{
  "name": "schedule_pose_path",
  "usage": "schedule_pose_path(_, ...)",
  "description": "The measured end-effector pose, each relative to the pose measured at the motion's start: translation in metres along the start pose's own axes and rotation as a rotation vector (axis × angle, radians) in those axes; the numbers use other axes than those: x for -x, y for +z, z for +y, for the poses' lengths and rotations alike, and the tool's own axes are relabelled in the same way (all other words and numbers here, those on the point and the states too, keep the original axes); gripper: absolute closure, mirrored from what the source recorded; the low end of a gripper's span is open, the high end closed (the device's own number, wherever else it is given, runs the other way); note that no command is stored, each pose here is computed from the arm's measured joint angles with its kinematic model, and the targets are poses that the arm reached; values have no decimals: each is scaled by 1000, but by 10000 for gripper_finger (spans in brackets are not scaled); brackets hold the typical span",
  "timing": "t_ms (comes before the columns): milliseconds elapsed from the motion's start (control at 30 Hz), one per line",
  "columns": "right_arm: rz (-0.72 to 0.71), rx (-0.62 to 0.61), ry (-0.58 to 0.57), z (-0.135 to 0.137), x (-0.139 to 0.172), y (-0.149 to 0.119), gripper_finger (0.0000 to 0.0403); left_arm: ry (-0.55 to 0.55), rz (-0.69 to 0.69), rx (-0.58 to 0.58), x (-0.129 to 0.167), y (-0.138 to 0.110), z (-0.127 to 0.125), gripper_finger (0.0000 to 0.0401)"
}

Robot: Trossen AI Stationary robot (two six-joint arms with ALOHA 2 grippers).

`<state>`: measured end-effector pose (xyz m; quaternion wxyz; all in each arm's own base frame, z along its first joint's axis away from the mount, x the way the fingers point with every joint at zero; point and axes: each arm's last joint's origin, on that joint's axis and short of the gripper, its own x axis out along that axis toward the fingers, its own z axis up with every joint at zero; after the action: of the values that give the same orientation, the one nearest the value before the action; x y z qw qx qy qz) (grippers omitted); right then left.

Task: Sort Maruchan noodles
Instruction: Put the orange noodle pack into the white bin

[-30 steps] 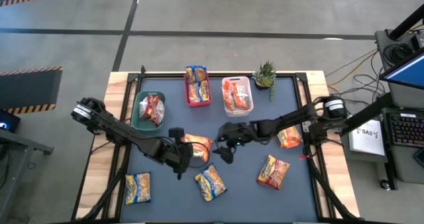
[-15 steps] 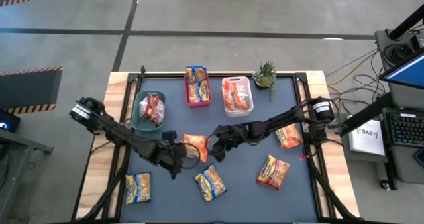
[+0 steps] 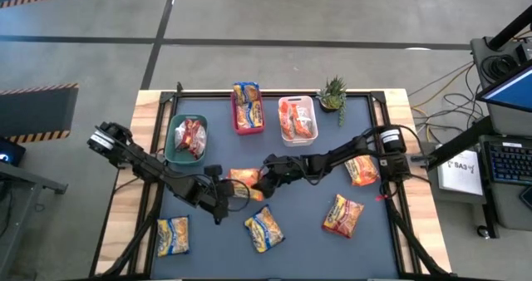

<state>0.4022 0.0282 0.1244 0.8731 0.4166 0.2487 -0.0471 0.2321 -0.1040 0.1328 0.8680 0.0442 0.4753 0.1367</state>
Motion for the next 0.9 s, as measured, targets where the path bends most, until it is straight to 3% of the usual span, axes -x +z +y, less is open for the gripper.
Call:
schedule_pose_path(200, -6, 13, 14, -5, -19, -1, 150, -14, -23, 23, 0, 2, -1, 401)
schedule_pose_path(567, 28, 67, 36, 0, -28, 2, 234, -19, -32, 47, -1, 0, -1, 401)
schedule_pose_path(900, 36, 116, 47, 0, -26, 2, 247, -19, -38, 50, -1, 1, -1, 401)
